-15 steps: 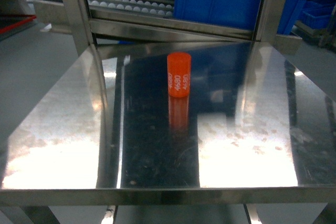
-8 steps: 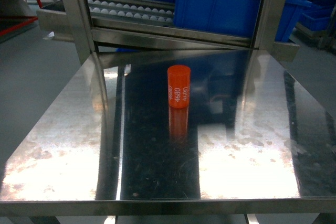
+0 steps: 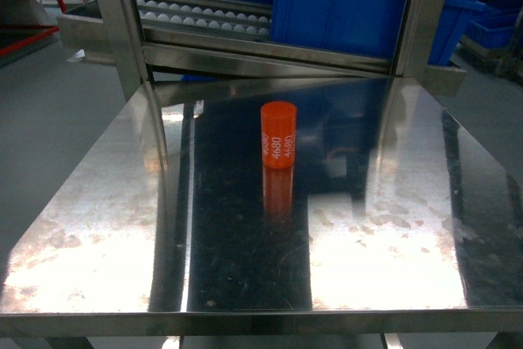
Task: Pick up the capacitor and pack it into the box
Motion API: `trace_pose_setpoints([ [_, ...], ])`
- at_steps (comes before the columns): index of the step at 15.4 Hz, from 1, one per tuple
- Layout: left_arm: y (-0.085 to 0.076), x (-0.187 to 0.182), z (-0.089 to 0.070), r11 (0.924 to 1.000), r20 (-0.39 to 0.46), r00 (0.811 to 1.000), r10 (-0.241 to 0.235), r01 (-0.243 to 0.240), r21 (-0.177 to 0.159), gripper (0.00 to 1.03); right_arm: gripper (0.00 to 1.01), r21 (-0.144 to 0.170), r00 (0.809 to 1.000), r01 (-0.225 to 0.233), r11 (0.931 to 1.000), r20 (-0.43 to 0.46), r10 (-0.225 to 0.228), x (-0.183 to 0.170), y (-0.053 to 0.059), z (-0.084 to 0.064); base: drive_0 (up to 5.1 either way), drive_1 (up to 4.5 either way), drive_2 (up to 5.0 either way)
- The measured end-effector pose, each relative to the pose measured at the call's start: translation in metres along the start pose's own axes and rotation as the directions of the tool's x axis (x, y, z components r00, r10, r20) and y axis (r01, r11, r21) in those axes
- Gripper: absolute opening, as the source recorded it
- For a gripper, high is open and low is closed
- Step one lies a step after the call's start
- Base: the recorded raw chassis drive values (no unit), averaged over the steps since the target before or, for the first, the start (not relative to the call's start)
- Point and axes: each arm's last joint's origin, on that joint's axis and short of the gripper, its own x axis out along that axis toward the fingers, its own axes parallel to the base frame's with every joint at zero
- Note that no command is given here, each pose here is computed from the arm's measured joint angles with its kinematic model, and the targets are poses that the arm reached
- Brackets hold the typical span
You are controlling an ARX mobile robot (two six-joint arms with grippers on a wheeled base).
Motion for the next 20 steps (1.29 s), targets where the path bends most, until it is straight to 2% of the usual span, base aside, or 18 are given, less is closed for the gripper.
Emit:
trace_pose_setpoints([
  [2, 0.000, 0.000, -0.001, 0.9998, -0.031, 0.999, 0.019, -0.019, -0.002, 0.98, 0.98, 0.000, 1.000, 0.000, 1.0000, 0.000, 0.000, 0.000, 0.000, 0.000, 0.0, 0.00, 0.0],
  [3, -0.005, 0.007, -0.001, 0.9956, -0.098, 0.991, 0.093, -0.094, -0.005, 0.98, 0.98, 0.000, 1.000, 0.002, 1.0000, -0.001, -0.002, 0.000, 0.000, 0.000, 0.0, 0.00, 0.0],
  [4, -0.015, 0.022, 0.008, 0.9950, -0.105, 0.989, 0.099, -0.100, -0.001, 0.98, 0.98, 0.000, 1.000, 0.000, 1.0000, 0.001, 0.000, 0.000, 0.000, 0.000, 0.0, 0.00, 0.0],
  [5, -0.023, 0.039, 0.019, 0.9961, -0.086, 0.993, 0.084, -0.086, -0.018, 0.98, 0.98, 0.000, 1.000, 0.001, 1.0000, 0.000, -0.001, 0.000, 0.000, 0.000, 0.0, 0.00, 0.0],
  [6, -0.037, 0.066, 0.032, 0.9984, -0.055, 0.997, 0.045, -0.046, -0.032, 0.98, 0.98, 0.000, 1.000, 0.000, 1.0000, 0.000, 0.000, 0.000, 0.000, 0.000, 0.0, 0.00, 0.0],
  [7, -0.054, 0.094, 0.040, 0.9993, -0.034, 0.999, -0.007, 0.005, -0.038, 0.98, 0.98, 0.000, 1.000, 0.000, 1.0000, 0.000, 0.000, 0.000, 0.000, 0.000, 0.0, 0.00, 0.0],
  [8, -0.073, 0.121, 0.039, 0.9975, -0.050, 0.997, -0.065, 0.064, -0.030, 0.98, 0.98, 0.000, 1.000, 0.000, 1.0000, 0.000, 0.000, 0.000, 0.000, 0.000, 0.0, 0.00, 0.0],
  [10, -0.111, 0.168, 0.018, 0.9911, -0.158, 0.979, -0.132, 0.133, -0.001, 0.98, 0.98, 0.000, 1.000, 0.000, 1.0000, 0.000, 0.000, 0.000, 0.000, 0.000, 0.0, 0.00, 0.0],
  [13, -0.156, 0.217, -0.008, 0.9782, -0.247, 0.949, -0.197, 0.207, 0.013, 0.98, 0.98, 0.000, 1.000, 0.000, 1.0000, 0.000, 0.000, 0.000, 0.000, 0.000, 0.0, 0.00, 0.0],
  [16, -0.175, 0.245, -0.028, 0.9768, -0.285, 0.936, -0.205, 0.214, 0.001, 0.98, 0.98, 0.000, 1.000, 0.000, 1.0000, 0.000, 0.000, 0.000, 0.000, 0.000, 0.0, 0.00, 0.0],
  [17, -0.180, 0.254, -0.034, 0.9736, -0.302, 0.927, -0.223, 0.227, -0.021, 0.98, 0.98, 0.000, 1.000, 0.000, 1.0000, 0.000, 0.000, 0.000, 0.000, 0.000, 0.0, 0.00, 0.0],
  [18, -0.183, 0.262, -0.041, 0.9734, -0.305, 0.926, -0.225, 0.228, -0.026, 0.98, 0.98, 0.000, 1.000, 0.000, 1.0000, 0.000, 0.000, 0.000, 0.000, 0.000, 0.0, 0.00, 0.0],
  [20, -0.191, 0.276, -0.055, 0.9716, -0.341, 0.912, -0.229, 0.236, -0.024, 0.98, 0.98, 0.000, 1.000, 0.000, 1.0000, 0.000, 0.000, 0.000, 0.000, 0.000, 0.0, 0.00, 0.0],
])
